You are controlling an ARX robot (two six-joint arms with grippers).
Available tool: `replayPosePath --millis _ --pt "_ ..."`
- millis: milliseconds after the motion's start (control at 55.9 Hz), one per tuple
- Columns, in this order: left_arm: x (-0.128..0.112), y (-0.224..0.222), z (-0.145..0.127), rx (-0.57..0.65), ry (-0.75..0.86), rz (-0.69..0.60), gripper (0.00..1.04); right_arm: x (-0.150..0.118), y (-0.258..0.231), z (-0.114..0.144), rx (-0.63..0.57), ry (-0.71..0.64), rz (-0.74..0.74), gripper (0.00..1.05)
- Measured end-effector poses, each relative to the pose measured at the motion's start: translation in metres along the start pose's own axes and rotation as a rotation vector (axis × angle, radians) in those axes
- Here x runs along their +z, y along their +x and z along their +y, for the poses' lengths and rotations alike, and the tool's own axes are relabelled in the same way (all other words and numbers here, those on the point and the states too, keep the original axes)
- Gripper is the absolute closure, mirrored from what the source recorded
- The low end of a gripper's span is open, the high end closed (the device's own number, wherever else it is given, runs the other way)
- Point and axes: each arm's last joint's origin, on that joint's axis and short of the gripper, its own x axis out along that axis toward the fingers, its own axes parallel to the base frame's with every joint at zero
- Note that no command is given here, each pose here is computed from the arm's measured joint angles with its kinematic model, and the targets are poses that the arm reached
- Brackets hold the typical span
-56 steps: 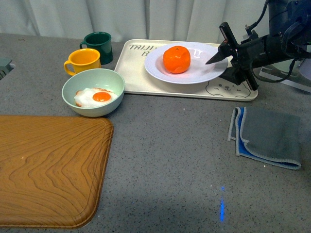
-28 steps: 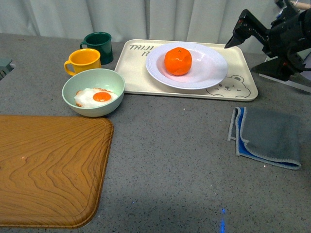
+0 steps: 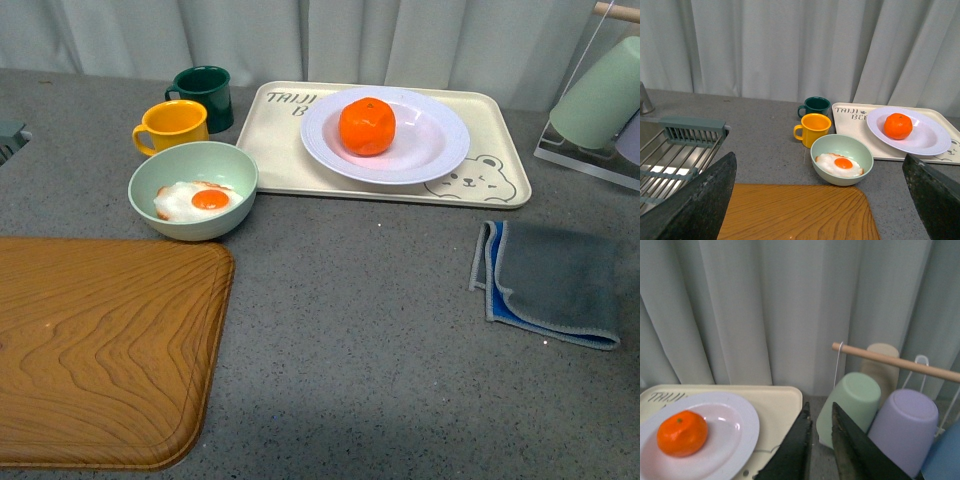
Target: Place orange and plate with both arms
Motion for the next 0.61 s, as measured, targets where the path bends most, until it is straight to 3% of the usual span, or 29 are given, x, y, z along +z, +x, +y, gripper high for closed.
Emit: replayPosePath --millis 36,608 --pt "0.000 0.000 0.000 0.000 0.000 0.000 0.07 0.000 -0.009 -0.002 0.003 -0.003 0.008 1.04" --pt "0.000 0.000 0.000 0.000 0.000 0.000 0.07 0.013 -0.111 -0.013 0.003 -0.007 0.018 1.04"
